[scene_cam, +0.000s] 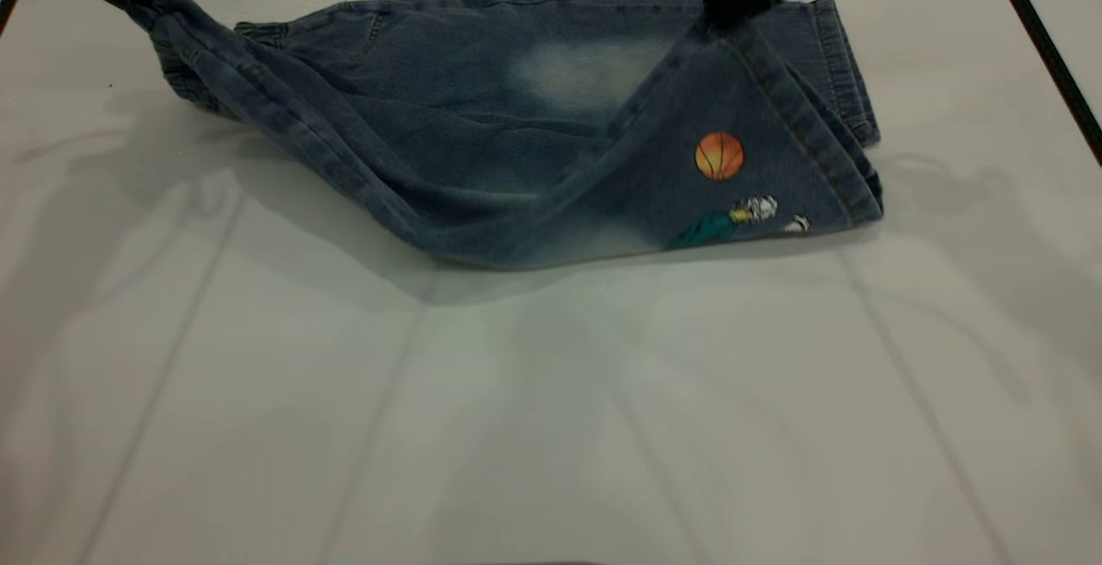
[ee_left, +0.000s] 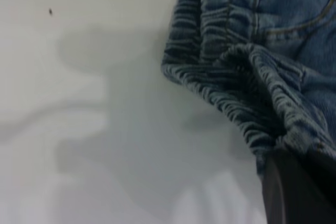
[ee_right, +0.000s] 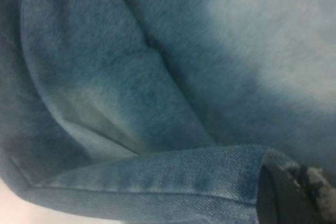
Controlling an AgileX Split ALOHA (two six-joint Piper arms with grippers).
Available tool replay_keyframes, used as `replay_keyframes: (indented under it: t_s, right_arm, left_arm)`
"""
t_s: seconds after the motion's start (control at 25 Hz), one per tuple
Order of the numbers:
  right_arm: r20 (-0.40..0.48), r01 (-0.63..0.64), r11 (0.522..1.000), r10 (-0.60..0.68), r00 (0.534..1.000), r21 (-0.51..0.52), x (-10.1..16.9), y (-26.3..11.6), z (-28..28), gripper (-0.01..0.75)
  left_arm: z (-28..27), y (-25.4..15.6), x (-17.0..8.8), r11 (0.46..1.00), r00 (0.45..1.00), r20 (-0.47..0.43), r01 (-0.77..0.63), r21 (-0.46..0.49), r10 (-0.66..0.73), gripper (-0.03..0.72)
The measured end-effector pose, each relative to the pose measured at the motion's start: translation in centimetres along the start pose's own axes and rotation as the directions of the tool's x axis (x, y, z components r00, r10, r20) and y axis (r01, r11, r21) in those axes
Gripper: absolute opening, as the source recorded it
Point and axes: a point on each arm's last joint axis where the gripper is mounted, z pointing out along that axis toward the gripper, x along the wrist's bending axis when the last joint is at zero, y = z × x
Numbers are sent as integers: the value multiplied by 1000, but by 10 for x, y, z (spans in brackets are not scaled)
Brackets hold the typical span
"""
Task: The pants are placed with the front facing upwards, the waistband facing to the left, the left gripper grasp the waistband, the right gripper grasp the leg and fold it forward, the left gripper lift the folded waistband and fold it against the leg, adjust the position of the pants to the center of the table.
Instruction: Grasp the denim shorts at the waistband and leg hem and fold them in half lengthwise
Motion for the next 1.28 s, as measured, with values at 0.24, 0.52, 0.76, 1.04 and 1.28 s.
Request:
replay_keyframes:
  t_s: [0.24, 0.52, 0.76, 1.04, 1.28]
  right_arm:
    - [116, -49, 996, 57, 992, -74, -38, 10, -17, 25]
    - [256, -65, 977, 117, 959, -201, -65, 25, -31, 25]
    - [269, -87, 966, 154, 951, -245, -67, 31, -34, 25]
    - [139, -98, 989, 113, 984, -109, -63, 11, -6, 42]
    - [121, -118, 991, 125, 985, -61, -68, -2, 11, 100]
  left_arm:
    - [0, 12, 1, 991, 1000, -10, 0, -131, -1, 41]
    - [4, 20, 2, 972, 1000, -19, 3, -233, -8, 41]
    - [24, 19, 3, 955, 998, -8, 57, -290, -62, 41]
    - [48, 16, -15, 915, 999, -3, 36, -402, -41, 41]
    - [46, 25, -26, 834, 1000, -9, 2, -551, -8, 41]
